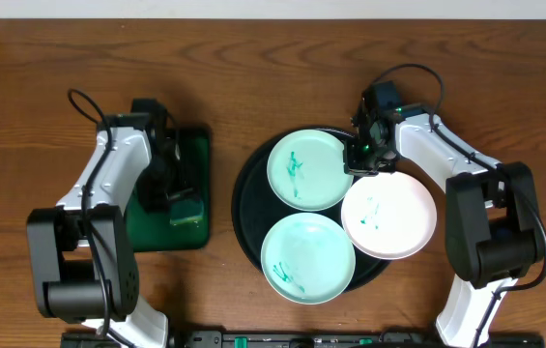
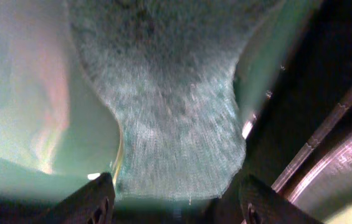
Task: Clean dirty plates on tray and stack at the side
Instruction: 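Close the left gripper on the sponge and pinch it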
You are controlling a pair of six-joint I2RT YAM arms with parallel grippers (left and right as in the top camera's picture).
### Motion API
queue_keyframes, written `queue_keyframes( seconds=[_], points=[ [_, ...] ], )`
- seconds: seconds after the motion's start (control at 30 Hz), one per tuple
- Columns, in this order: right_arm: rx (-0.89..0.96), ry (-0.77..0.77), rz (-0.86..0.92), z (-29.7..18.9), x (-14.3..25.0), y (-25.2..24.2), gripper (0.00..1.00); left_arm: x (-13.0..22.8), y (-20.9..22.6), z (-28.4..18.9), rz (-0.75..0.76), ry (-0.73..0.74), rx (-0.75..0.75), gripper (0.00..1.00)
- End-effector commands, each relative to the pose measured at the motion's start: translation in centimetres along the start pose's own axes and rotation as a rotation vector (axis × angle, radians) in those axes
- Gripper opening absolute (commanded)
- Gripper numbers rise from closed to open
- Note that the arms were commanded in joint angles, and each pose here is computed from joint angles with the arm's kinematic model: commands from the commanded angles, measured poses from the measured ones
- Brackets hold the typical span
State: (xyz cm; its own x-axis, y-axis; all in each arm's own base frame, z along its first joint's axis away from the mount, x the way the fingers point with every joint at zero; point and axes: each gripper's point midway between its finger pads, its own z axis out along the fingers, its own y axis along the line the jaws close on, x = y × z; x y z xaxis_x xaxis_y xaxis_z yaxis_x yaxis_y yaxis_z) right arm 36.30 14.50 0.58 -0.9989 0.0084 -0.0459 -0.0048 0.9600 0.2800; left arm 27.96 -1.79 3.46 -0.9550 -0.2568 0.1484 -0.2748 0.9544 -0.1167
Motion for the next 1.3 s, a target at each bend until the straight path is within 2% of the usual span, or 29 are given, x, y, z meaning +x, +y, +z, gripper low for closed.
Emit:
queue_keyframes(
  seconds=[0.0,0.43,0.53,0.7,0.77,0.93,0.97,1.03,1.07,1.1,1.13,1.17,1.27],
  points=[
    [0.025,0.027,-0.005,0.7,0.5,-0.8,0.01,0.2,0.2,1.1,-0.016,0.001,0.001,0.64],
    [0.027,0.036,-0.006,0.7,0.7,-0.8,0.01,-3.0,-0.6,1.2,0.004,-0.130,0.033,0.65],
    [0.027,0.036,-0.006,0.7,0.7,-0.8,0.01,-3.0,-0.6,1.2,0.004,-0.129,0.033,0.60],
    [0.029,0.041,-0.005,0.7,0.9,-0.9,0.01,-3.1,-0.2,1.3,-0.005,-0.134,0.011,0.58],
    [0.029,0.041,-0.005,0.7,0.9,-0.9,0.01,-3.1,-0.2,1.5,-0.004,-0.138,0.012,0.53],
    [0.029,0.043,-0.009,0.7,0.9,-0.9,0.01,-3.2,-0.2,1.5,0.009,-0.142,0.012,0.53],
    [0.030,0.044,-0.008,0.7,0.9,-0.9,0.01,-3.2,-0.2,1.5,0.016,-0.142,0.012,0.51],
    [0.030,0.047,-0.015,0.7,1.0,-0.9,0.01,-3.2,-0.2,1.5,0.016,-0.145,0.013,0.38],
    [0.031,0.049,-0.015,0.7,1.1,-0.9,0.01,-3.3,-0.2,1.5,0.016,-0.146,0.013,0.37],
    [0.031,0.050,-0.018,0.7,1.1,-0.9,0.01,-3.3,-0.2,1.5,0.017,-0.149,0.014,0.43],
    [0.031,0.051,-0.021,0.7,1.1,-0.9,0.01,-3.4,-0.2,1.5,0.016,-0.152,0.015,0.81],
    [0.031,0.051,-0.021,0.7,1.1,-0.9,0.01,-3.5,-0.2,1.5,0.015,-0.154,0.015,0.92],
    [0.031,0.051,-0.021,0.7,1.1,-0.9,0.01,-3.4,-0.2,1.5,0.012,-0.152,0.016,0.92]
  ],
)
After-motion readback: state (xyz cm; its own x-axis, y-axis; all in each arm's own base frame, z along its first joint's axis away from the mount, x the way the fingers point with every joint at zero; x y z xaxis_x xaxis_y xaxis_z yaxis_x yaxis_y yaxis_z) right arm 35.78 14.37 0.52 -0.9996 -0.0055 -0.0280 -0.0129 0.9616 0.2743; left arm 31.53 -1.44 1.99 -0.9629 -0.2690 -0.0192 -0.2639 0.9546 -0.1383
